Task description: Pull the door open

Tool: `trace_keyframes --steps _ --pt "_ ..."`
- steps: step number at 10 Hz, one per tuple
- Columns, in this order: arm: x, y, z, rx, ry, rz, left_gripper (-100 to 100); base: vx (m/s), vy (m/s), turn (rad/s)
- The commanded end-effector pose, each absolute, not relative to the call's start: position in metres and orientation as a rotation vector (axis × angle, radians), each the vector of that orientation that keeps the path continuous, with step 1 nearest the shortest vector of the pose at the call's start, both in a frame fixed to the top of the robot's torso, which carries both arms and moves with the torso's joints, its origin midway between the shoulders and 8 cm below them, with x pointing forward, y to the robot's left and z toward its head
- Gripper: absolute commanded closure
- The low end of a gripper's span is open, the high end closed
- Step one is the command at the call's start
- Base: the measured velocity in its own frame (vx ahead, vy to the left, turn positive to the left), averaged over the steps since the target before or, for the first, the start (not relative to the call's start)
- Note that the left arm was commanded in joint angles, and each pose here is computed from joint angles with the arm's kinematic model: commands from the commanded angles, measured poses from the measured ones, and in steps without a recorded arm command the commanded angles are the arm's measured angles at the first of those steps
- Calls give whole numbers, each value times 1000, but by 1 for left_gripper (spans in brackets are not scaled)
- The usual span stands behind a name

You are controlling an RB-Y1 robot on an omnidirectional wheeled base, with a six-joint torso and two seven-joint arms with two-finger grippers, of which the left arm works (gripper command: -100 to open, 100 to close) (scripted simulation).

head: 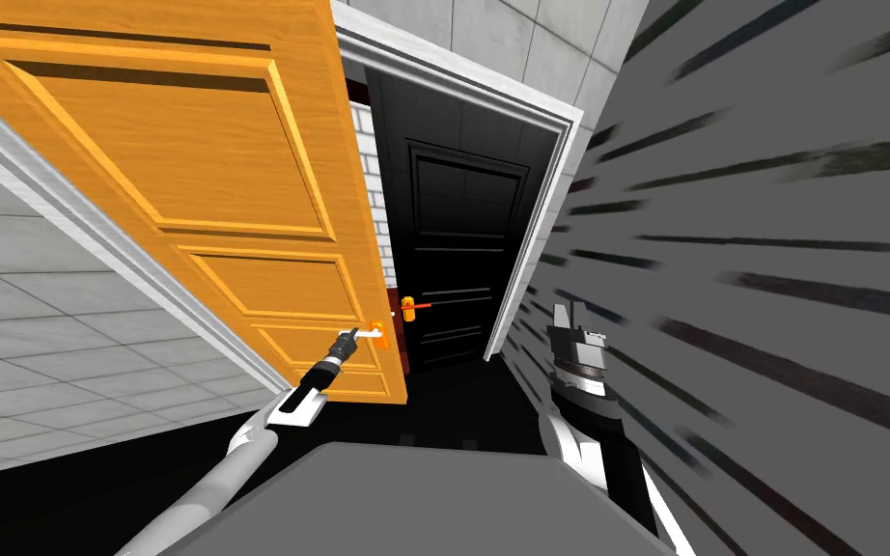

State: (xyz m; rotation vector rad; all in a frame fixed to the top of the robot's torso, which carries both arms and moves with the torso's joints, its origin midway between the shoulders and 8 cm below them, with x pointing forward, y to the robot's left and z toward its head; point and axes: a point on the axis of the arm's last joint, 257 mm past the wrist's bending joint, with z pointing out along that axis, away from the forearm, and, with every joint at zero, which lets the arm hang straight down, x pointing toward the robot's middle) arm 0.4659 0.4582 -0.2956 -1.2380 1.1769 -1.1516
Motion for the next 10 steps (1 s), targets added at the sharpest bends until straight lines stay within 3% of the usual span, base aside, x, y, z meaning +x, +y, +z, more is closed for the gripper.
trace_keyframes --steps 1,10 --pt "460 455 -295 -1223 1192 -1171 100 -127 31 -110" --pt "431 449 -290 -1170 1262 -1248 100 -178 67 -97"
